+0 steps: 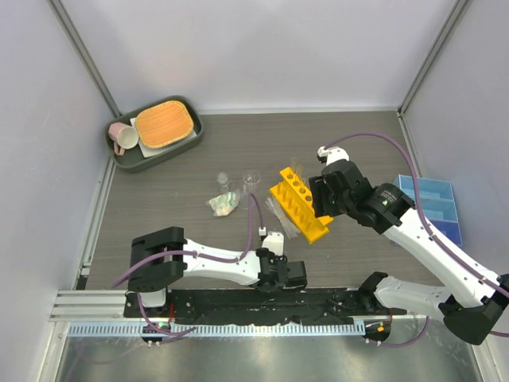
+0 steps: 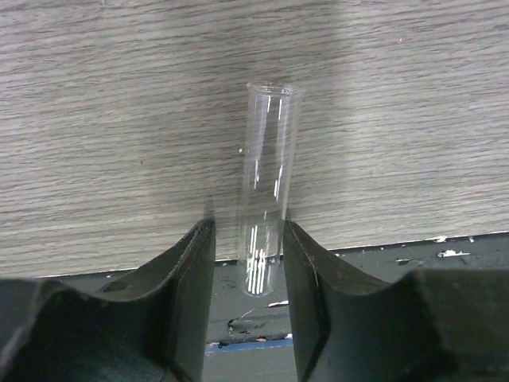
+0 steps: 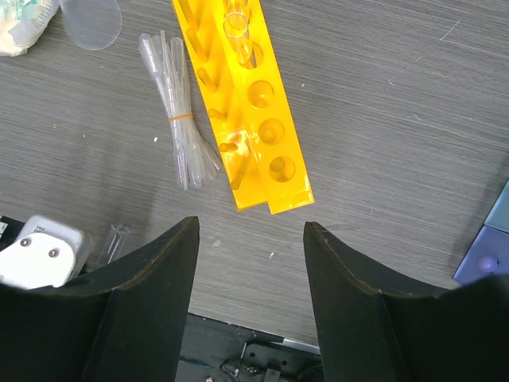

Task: Organize the chemistry lab equipment

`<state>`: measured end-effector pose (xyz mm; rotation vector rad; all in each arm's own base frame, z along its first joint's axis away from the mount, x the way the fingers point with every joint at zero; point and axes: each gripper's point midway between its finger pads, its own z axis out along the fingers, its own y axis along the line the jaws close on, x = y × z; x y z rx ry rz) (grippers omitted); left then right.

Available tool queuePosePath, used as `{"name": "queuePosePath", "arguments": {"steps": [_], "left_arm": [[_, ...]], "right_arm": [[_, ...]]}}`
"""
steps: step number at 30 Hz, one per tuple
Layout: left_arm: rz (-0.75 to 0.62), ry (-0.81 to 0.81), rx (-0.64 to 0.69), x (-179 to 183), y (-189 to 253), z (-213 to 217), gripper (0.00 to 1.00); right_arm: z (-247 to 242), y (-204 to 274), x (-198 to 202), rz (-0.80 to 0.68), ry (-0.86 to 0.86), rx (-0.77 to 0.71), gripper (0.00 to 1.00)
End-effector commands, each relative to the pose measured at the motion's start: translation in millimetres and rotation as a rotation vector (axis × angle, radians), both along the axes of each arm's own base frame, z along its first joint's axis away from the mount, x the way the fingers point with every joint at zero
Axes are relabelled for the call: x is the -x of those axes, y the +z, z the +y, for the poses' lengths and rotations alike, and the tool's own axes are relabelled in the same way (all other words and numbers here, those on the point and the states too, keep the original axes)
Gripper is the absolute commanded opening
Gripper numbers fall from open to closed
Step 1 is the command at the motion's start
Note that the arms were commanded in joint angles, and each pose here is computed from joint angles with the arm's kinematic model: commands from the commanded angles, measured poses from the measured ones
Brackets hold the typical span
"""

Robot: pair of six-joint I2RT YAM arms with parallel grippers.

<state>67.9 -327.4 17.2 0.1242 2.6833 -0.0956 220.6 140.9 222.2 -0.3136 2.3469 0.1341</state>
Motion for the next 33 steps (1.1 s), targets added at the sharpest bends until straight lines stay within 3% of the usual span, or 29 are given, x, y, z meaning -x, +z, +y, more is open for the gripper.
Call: {"name": "queuePosePath", "arguments": {"steps": [1, 4, 7, 11, 16, 21, 25, 30, 33], "left_arm": [[0.008, 0.012, -0.012, 4.2, -21.1, 4.2, 0.35], [0.014, -0.006, -0.033, 6.4, -21.3, 12.4, 0.16], [0.008, -0.043, -0.093, 5.6, -19.4, 23.9, 0.04], [-0.009, -0.122, -0.159, 3.0, -9.8, 37.2, 0.0], [-0.038, -0.3, -0.104, -0.6, 24.0, 33.1, 0.0], [-0.028, -0.495, 0.003, 4.1, 56.9, 25.6, 0.0], [-0.047, -0.602, 0.259, 6.4, 107.2, 16.0, 0.0], [-0.068, -0.695, 0.47, 12.8, 146.3, 25.1, 0.02], [-0.098, -0.761, 0.583, 20.8, 171.5, 28.0, 0.03]], "right_arm": [[3.9, 5.8, -2.1, -0.027, 0.007, -0.024, 0.6], [4.7, 5.6, -3.8, -0.025, 0.005, -0.019, 0.6], [6.7, 3.6, -4.6, -0.016, 0.006, -0.018, 0.6], [10.8, 1.2, -5.4, -0.005, 0.013, -0.025, 0.6], [17.5, 6.8, -3.8, 0.001, 0.037, -0.055, 0.6], [22.9, 5.5, 4.2, 0.022, 0.067, -0.093, 0.6], [32.4, 12.1, 17.0, 0.038, 0.129, -0.165, 0.6], [43.6, 27.7, 32.2, 0.053, 0.201, -0.254, 0.6], [62.0, 40.4, 55.9, 0.114, 0.33, -0.35, 0.6]]}}
